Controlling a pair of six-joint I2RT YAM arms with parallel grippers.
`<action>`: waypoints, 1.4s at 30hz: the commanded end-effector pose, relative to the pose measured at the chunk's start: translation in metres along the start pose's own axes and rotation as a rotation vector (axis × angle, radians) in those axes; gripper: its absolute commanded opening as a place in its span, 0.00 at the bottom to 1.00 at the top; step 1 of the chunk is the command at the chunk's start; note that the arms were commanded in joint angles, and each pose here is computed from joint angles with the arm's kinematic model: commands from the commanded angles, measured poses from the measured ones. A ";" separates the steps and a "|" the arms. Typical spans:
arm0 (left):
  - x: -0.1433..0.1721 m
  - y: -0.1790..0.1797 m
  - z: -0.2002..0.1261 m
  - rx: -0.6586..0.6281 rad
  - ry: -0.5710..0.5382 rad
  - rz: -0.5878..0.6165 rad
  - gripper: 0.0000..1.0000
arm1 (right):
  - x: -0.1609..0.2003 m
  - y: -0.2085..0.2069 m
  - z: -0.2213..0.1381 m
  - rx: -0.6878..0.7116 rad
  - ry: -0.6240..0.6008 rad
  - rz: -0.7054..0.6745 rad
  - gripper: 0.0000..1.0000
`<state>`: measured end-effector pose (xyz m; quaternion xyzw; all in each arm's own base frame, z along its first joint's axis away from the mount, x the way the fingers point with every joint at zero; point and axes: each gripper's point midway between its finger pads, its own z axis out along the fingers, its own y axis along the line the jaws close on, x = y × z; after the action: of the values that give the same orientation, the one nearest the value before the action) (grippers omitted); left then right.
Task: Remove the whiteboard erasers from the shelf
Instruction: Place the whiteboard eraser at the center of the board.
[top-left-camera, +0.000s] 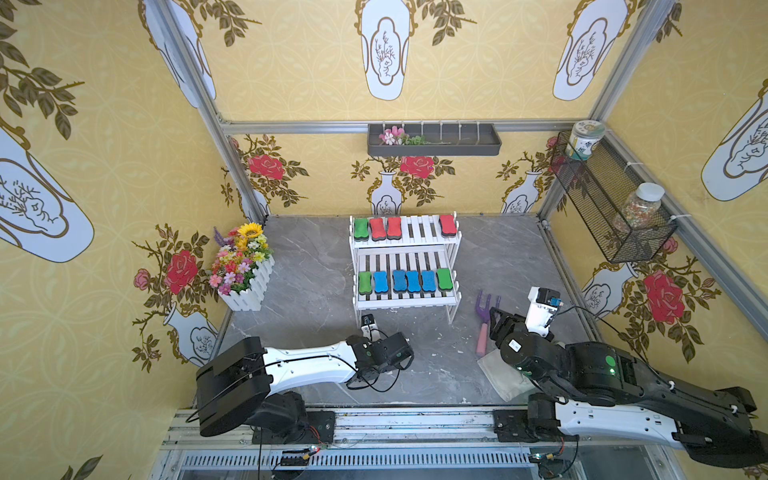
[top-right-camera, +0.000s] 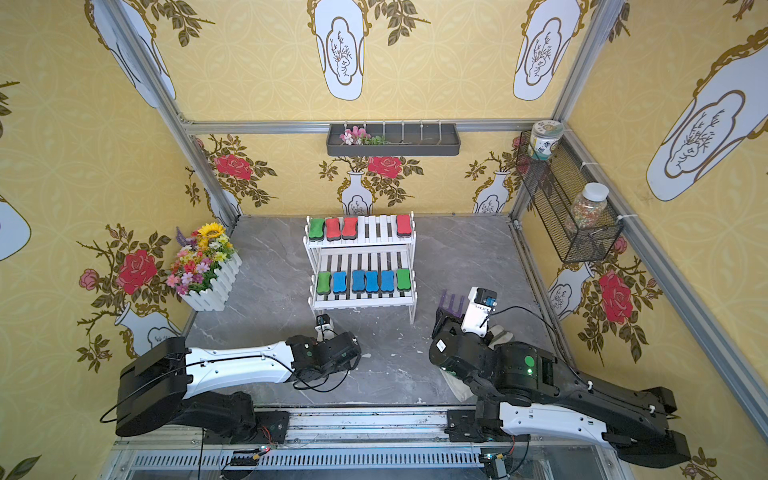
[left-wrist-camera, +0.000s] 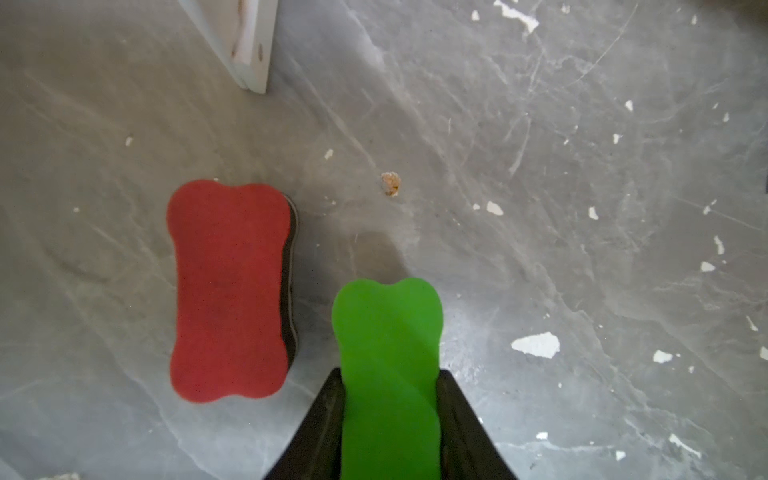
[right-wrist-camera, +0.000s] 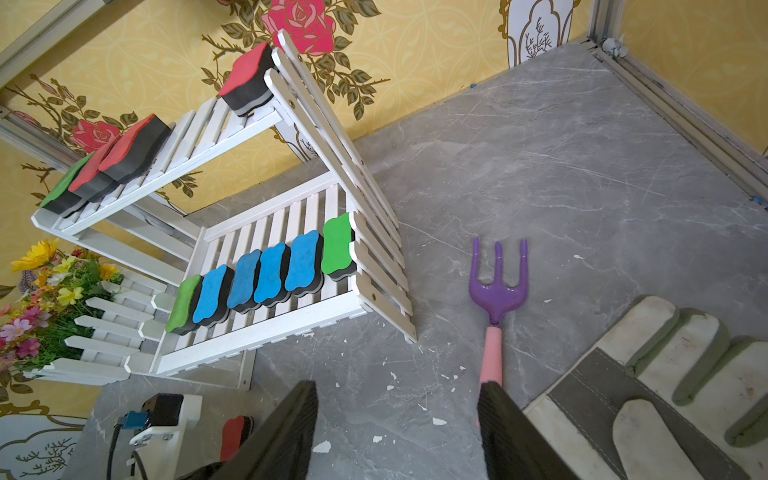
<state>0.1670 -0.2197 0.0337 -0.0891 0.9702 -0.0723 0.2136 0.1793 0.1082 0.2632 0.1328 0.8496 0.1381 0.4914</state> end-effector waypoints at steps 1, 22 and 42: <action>-0.001 -0.005 0.003 0.012 0.002 0.036 0.35 | -0.006 -0.001 -0.001 0.009 -0.023 0.009 0.66; -0.001 0.019 0.017 -0.103 0.006 0.021 0.35 | -0.008 -0.001 -0.002 0.015 -0.030 0.013 0.66; -0.013 0.022 0.010 -0.142 -0.019 0.022 0.45 | -0.007 -0.002 -0.003 0.010 -0.022 0.029 0.66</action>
<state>0.1795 -0.1992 0.0213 -0.0933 0.9722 -0.0055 0.2145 0.1788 0.1062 0.2669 0.1435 0.8479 0.1433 0.4899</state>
